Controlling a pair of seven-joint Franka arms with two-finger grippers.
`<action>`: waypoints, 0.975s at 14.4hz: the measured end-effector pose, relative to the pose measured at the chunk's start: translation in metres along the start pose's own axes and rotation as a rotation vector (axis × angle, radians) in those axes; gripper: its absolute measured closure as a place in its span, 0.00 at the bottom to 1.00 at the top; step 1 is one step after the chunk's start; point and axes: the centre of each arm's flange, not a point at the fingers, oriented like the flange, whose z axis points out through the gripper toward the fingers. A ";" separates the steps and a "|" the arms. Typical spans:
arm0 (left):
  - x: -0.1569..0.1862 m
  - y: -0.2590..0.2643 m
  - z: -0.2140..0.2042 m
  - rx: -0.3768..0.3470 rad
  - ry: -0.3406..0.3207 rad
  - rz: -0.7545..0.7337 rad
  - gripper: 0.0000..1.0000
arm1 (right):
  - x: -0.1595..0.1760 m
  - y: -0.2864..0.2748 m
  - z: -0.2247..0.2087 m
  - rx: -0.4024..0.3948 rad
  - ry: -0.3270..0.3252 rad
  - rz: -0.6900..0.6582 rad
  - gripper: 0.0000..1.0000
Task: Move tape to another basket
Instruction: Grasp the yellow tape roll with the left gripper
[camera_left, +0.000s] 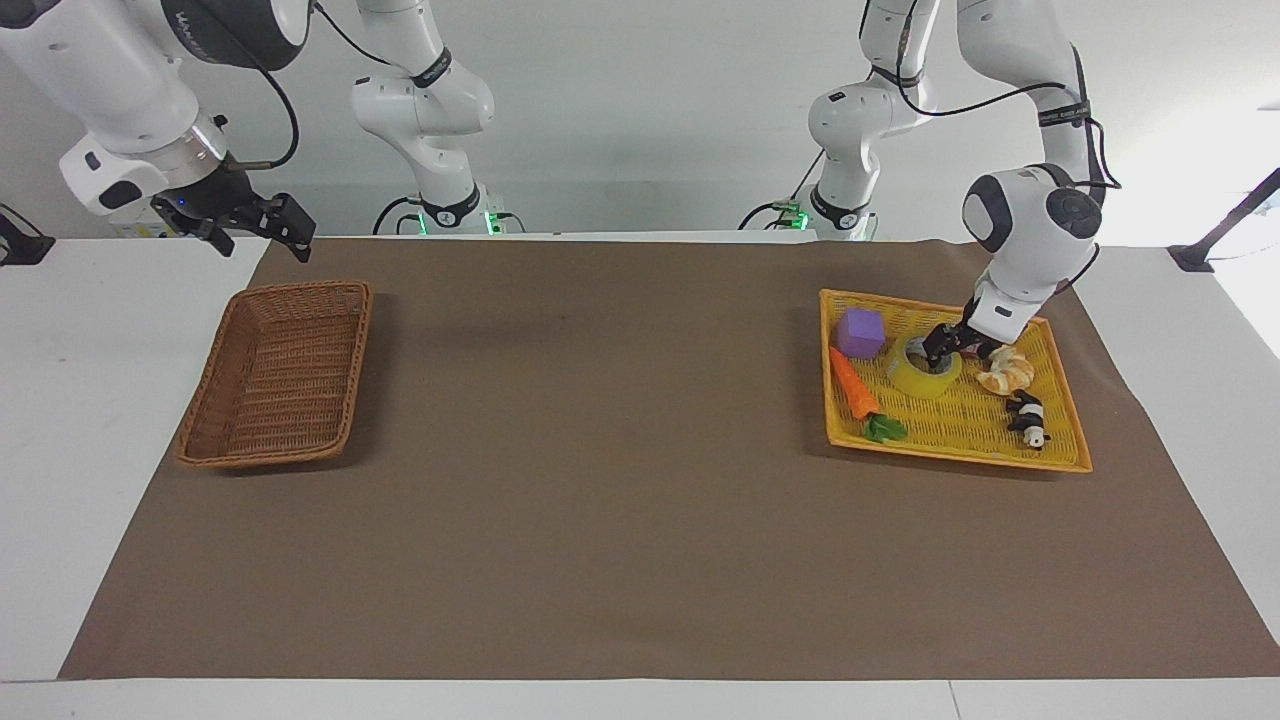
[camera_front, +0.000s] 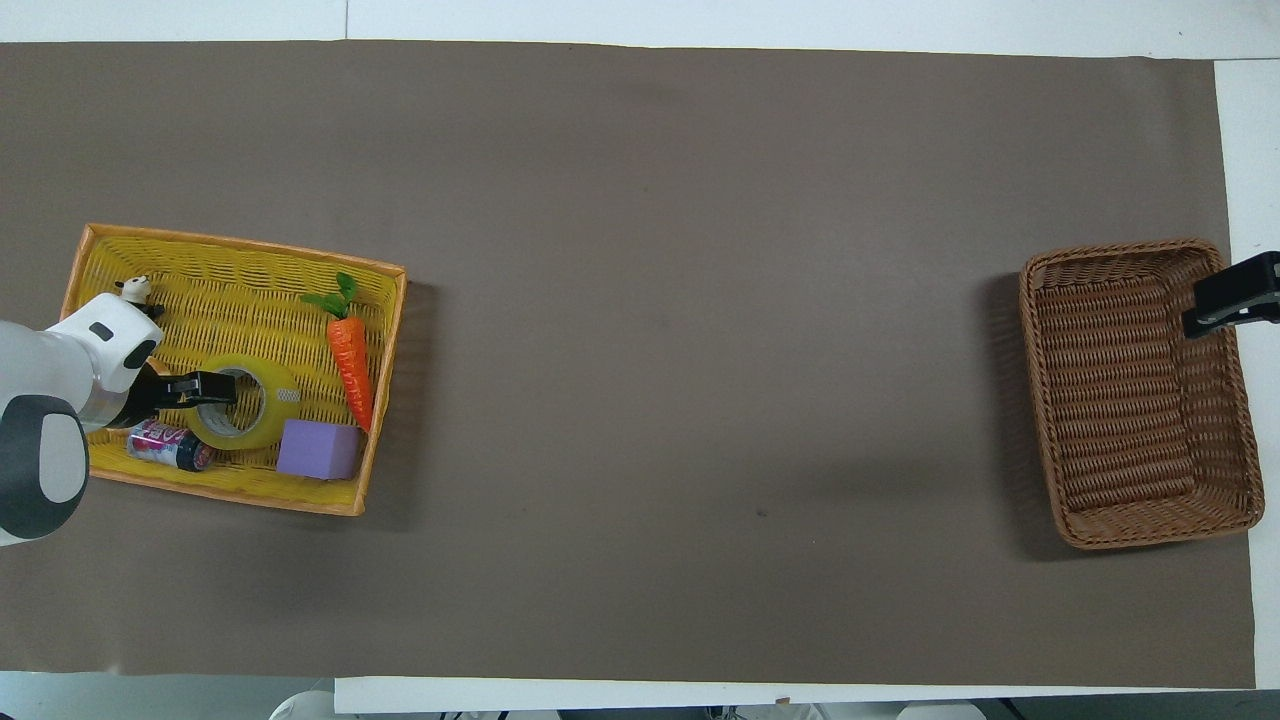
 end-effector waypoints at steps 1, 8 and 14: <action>0.001 0.001 0.003 -0.001 0.003 0.005 0.04 | 0.000 0.000 0.000 0.000 0.000 0.000 0.00; 0.005 0.003 0.022 -0.011 -0.007 0.030 0.63 | 0.000 0.000 0.000 0.000 0.000 0.000 0.00; 0.026 0.004 -0.017 -0.018 -0.075 0.035 0.77 | 0.000 0.000 0.000 0.000 0.000 0.000 0.00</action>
